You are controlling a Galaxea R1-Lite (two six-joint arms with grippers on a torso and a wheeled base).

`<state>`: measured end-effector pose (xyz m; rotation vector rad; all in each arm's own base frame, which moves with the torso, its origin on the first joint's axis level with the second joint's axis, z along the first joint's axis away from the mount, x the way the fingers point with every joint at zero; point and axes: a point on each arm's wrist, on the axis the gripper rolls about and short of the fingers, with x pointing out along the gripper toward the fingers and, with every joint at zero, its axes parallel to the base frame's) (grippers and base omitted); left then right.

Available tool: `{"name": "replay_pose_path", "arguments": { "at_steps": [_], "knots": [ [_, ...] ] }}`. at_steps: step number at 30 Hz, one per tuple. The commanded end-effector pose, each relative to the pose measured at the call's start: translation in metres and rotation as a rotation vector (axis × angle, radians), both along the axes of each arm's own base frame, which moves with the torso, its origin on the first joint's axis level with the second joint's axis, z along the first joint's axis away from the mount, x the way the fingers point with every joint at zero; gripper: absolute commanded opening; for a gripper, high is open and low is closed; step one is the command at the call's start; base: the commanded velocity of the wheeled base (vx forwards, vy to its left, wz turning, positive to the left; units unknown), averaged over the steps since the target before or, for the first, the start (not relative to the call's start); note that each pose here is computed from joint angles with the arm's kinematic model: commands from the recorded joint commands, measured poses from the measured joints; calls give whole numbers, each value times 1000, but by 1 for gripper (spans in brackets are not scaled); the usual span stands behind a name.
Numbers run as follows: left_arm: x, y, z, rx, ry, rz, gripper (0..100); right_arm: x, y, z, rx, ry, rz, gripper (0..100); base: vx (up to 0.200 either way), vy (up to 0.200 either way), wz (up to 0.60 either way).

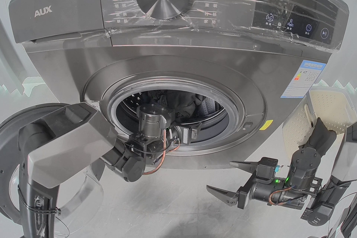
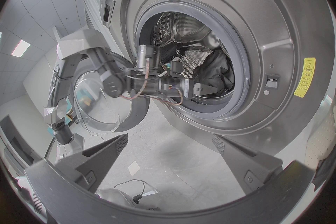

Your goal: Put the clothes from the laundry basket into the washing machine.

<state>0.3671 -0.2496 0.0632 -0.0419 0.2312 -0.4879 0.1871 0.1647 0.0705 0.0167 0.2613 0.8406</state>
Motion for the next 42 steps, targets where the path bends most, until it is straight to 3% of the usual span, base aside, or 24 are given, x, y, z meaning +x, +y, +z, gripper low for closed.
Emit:
{"name": "replay_pose_path", "arguments": {
  "at_steps": [1, 2, 7, 13, 17, 21, 26, 30, 34, 38, 42],
  "knots": [
    [-56, 4, 29, -4, -34, -82, 100, -1, -3, 2, 3, -3, -7, 100, 0, 0, 0],
    [-56, 4, 29, -4, -34, -82, 100, -1, -3, 2, 3, -3, -7, 100, 0, 0, 0],
    [-119, 20, 39, -17, -37, -151, 100, -10, -14, 13, 22, -27, -18, 100, 0, 0, 0],
    [-182, 57, 48, -66, -67, -208, 100, -27, -25, 29, 63, -63, -19, 100, 0, 0, 0],
    [-206, 83, 58, -129, -106, -200, 100, -35, -35, 43, 102, -113, -37, 100, 0, 0, 0],
    [-218, 103, 57, -140, -114, -146, 100, -46, -47, 58, 144, -171, -101, 100, 0, 0, 0],
    [-230, 118, 64, -162, -151, -87, 100, -56, -61, 62, 168, -167, -181, 100, 0, 0, 0],
    [-239, 128, 73, -175, -192, -77, 100, -56, -79, 66, 154, -176, -282, 100, -200, 0, 0],
    [-244, 140, 78, -167, -233, -49, 100, -64, -91, 68, 128, -160, -322, 100, -200, 0, 0],
    [-251, 162, 88, -164, -285, 30, 100, -85, -110, 66, 75, -116, -364, 100, -200, 0, 0],
    [-267, 178, 94, -151, -296, 46, 100, -103, -126, 64, 58, -101, -422, 100, -200, 0, 0]
  ]
}}
